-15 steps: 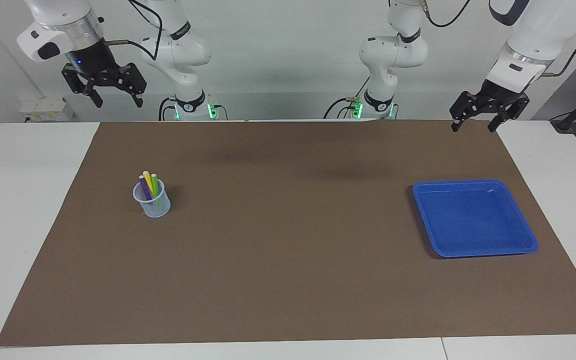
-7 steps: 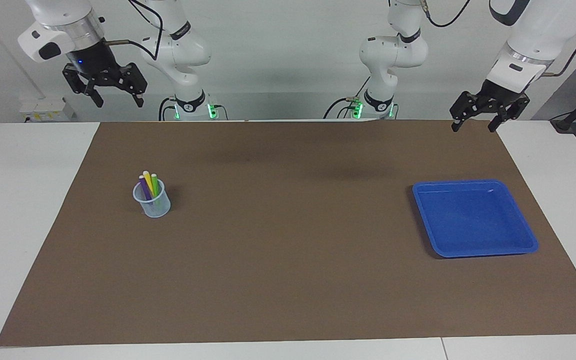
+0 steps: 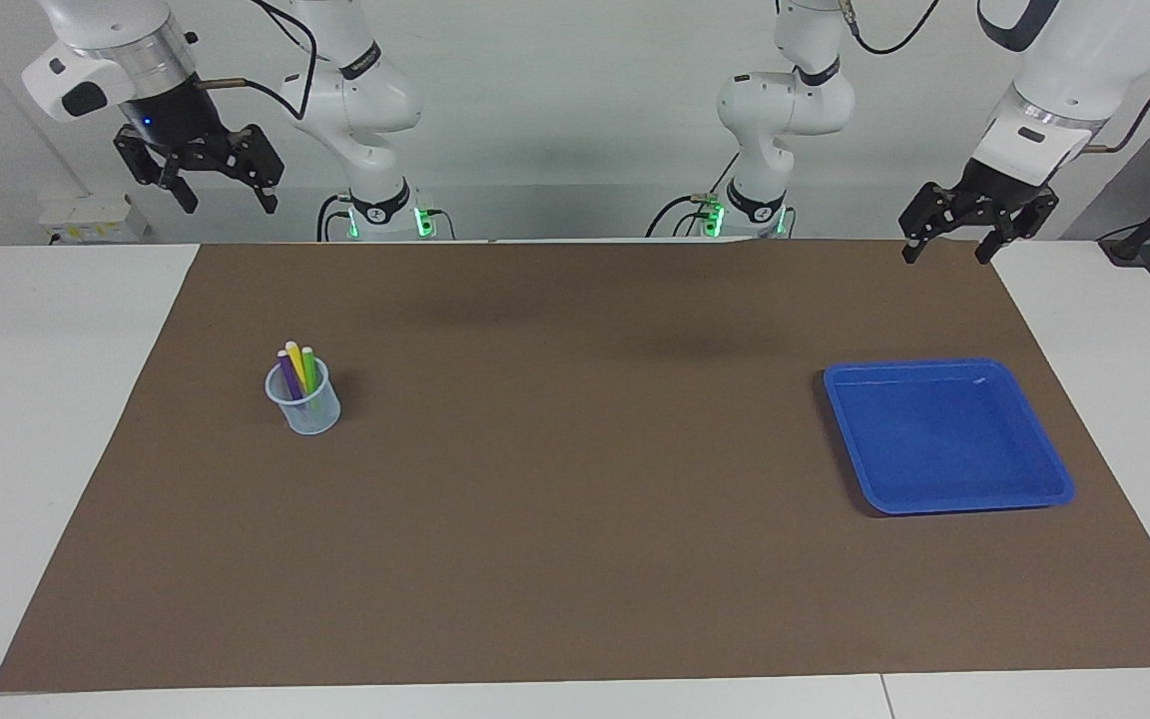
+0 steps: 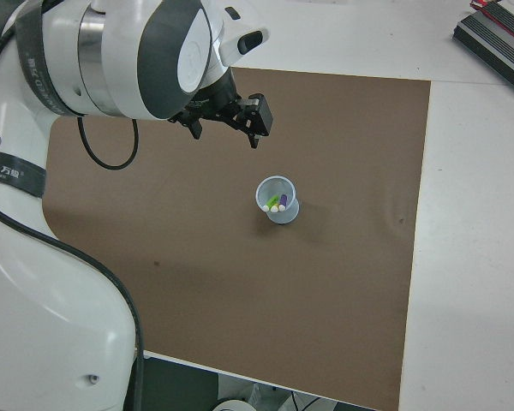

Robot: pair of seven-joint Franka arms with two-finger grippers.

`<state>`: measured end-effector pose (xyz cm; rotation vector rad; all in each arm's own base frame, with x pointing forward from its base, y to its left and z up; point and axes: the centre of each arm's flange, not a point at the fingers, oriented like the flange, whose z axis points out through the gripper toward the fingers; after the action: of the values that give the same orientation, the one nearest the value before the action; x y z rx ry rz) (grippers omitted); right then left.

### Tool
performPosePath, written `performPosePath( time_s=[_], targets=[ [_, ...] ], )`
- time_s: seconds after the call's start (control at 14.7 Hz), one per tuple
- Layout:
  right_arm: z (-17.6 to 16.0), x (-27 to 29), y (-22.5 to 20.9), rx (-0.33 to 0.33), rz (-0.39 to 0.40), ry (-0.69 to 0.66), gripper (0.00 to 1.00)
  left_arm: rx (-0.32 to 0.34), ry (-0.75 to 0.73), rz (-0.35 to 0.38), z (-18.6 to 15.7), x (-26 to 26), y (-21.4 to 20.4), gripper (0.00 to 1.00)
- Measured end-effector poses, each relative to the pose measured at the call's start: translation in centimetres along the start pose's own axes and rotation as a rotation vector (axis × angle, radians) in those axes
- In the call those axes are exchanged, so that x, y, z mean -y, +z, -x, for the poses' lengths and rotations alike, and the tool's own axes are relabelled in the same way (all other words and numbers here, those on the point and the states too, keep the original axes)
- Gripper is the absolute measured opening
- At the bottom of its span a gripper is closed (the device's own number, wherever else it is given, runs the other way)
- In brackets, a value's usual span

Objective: Right arm passes pens to left for tray arrangement

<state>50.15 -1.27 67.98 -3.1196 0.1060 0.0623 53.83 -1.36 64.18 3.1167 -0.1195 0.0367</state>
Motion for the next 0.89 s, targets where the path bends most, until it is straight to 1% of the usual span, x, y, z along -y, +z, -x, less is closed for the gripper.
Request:
performPosePath(
  time_s=[0.27,0.48,0.68,0.89],
  targets=[
    [0.1,-0.4,-0.1,-0.003,-0.002,0.001,1.00,0.000,0.000,0.000,0.0,0.0,0.0,1.00],
    [-0.1,-0.2,0.4,0.005,-0.002,-0.044,1.00,0.000,0.000,0.000,0.0,0.0,0.0,1.00],
    [-1.1,0.5,2.9,0.005,-0.002,-0.056,1.00,0.000,0.000,0.000,0.0,0.0,0.0,1.00],
    [-2.0,0.9,6.7,0.033,0.000,-0.061,1.00,0.000,0.000,0.000,0.0,0.0,0.0,1.00]
  ],
)
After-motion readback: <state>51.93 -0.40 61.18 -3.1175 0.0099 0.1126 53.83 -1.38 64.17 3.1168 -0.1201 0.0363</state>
